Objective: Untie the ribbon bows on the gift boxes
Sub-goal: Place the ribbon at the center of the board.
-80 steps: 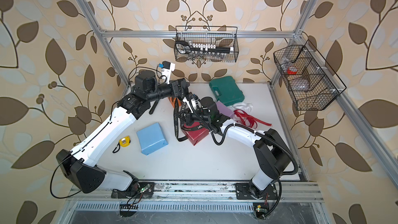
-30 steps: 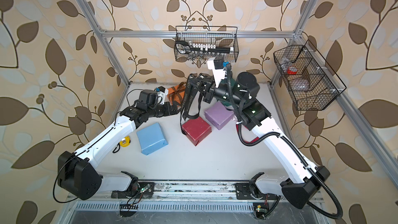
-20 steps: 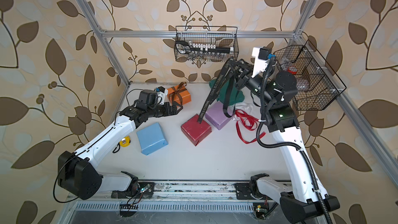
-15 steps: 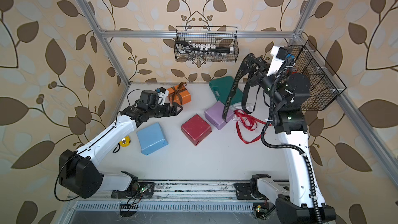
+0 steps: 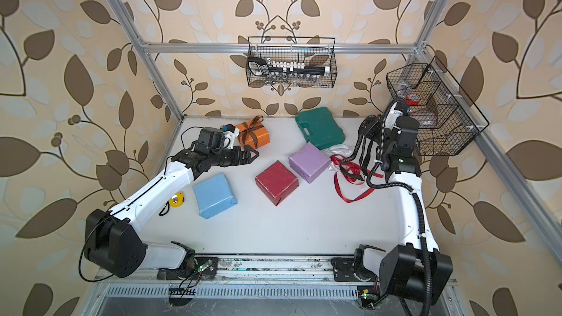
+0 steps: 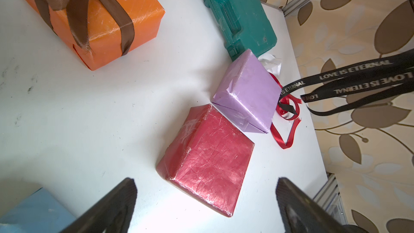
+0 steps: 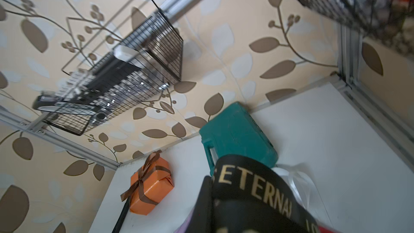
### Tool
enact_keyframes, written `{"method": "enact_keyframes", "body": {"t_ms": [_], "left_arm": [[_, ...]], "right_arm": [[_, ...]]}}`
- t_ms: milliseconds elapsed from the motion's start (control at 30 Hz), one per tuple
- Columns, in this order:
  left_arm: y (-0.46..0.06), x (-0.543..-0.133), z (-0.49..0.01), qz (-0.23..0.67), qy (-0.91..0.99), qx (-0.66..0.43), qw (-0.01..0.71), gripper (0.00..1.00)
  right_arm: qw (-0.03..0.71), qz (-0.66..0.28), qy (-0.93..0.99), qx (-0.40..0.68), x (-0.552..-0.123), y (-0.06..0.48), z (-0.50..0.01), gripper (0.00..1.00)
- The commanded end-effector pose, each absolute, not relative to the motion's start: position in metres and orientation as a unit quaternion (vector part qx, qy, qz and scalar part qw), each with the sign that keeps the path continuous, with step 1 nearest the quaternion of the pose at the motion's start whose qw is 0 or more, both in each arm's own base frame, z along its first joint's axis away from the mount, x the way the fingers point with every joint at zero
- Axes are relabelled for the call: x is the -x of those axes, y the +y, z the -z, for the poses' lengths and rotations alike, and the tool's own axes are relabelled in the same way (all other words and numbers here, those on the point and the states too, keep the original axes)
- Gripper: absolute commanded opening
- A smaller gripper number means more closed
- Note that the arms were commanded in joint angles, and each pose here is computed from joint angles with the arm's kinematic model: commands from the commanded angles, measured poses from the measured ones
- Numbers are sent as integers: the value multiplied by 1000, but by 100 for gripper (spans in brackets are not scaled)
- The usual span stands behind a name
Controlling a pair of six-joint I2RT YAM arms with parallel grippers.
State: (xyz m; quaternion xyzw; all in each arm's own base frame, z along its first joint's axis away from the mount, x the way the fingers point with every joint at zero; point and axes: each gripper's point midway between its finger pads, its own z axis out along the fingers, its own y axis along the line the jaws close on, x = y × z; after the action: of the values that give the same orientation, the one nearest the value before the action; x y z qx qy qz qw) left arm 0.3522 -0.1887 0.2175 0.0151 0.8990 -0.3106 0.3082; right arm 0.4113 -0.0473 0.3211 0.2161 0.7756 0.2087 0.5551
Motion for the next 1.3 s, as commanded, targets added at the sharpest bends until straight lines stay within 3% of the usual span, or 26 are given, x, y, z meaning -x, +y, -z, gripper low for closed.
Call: {"method": "enact_keyframes", "body": {"t_ms": [0,167,200,333,367,767,967,1133,1267], "left_arm": [[-188,-352,-218,314,897,-26,312,99],[-188,-352,-218,314,896,-26,312,99],[-188,-352,-218,313,897,-25,312,99],[-186,-351,-219,310,897,-26,314,99],[-186,-352,-218,308,897,-25,315,99],[-180,-354,-209,294,906,-2,305,99],[-183,-335,-189,310,915,6,259,99],[-188,-310,-171,340,916,17,215,99],[-172,-307,-158,307,924,41,224,99]], "right_arm": [[425,-193,835,-291,-400,-52,-230,0],[305,-188,877,-320,-383,-45,-131,1],[287,-183,880,-330,-380,-45,-115,12],[221,-181,897,-338,-374,-41,-86,87],[217,-179,898,-338,-374,-41,-87,98],[323,-150,893,-275,-362,-27,-186,100],[328,-218,913,-104,-341,96,-207,99],[236,-331,914,21,-286,209,-173,99],[189,-349,913,96,-246,273,-146,100]]}}
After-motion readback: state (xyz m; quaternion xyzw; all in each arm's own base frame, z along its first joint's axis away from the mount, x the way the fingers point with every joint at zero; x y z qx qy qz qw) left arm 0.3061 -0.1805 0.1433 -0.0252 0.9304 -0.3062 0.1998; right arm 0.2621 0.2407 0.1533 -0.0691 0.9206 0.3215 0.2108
